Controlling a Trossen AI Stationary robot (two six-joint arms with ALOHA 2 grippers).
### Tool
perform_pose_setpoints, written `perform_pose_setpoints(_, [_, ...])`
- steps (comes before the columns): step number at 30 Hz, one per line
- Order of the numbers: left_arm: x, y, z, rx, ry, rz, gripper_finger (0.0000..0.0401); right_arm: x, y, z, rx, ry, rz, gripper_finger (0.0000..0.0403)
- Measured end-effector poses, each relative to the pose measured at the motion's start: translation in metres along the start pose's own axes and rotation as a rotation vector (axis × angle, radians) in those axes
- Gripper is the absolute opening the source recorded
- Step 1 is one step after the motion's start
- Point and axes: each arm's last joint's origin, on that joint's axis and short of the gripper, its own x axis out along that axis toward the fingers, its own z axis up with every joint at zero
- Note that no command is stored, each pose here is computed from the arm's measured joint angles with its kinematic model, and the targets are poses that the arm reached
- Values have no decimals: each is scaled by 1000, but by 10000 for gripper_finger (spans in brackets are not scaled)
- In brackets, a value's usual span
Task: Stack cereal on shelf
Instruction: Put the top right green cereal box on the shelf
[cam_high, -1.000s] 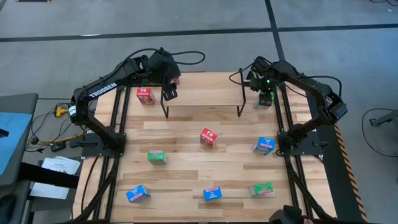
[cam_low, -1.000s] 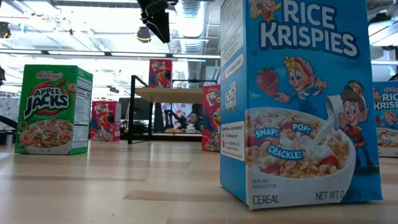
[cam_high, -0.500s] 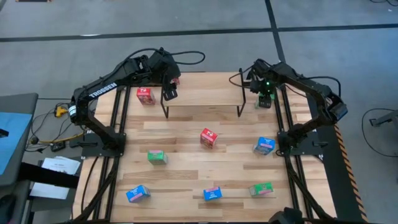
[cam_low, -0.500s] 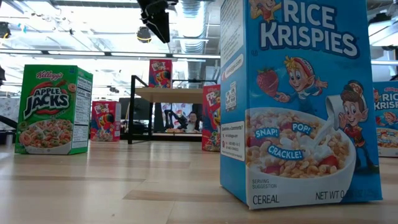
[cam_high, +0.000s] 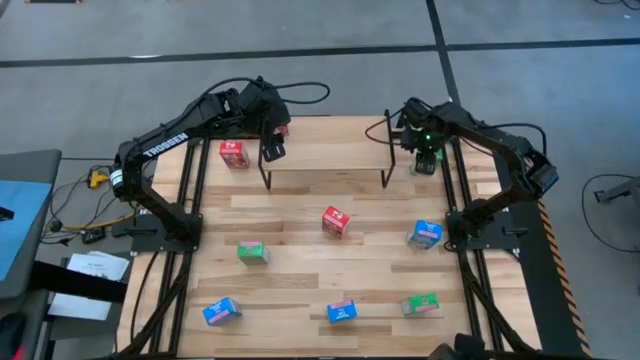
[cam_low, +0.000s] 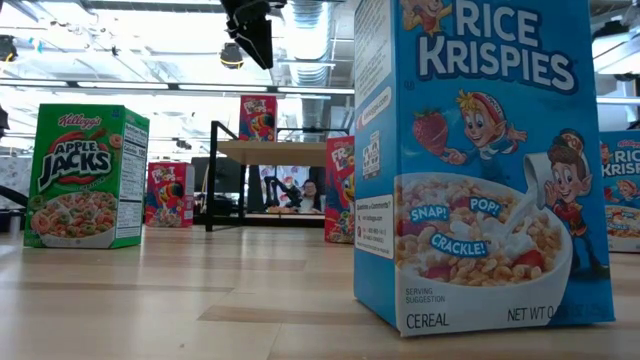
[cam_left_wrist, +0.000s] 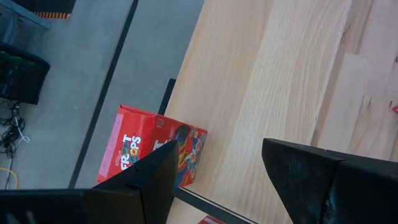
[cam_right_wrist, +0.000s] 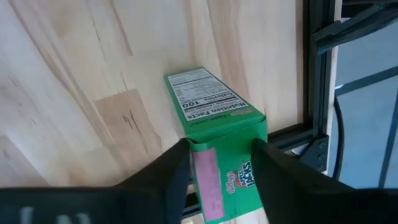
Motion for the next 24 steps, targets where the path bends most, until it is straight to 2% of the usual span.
perform_pose_setpoints(9, [0,0,0,1,0,0,224,-1,5,3,18,0,-9,86])
perform_pose_setpoints(17, [0,0,0,0,1,0,224,-3,10,6,27,7,-21,56])
perform_pose_setpoints(24, [0,0,0,-2,1,0,224,-7,10,5,92,25,-12,18])
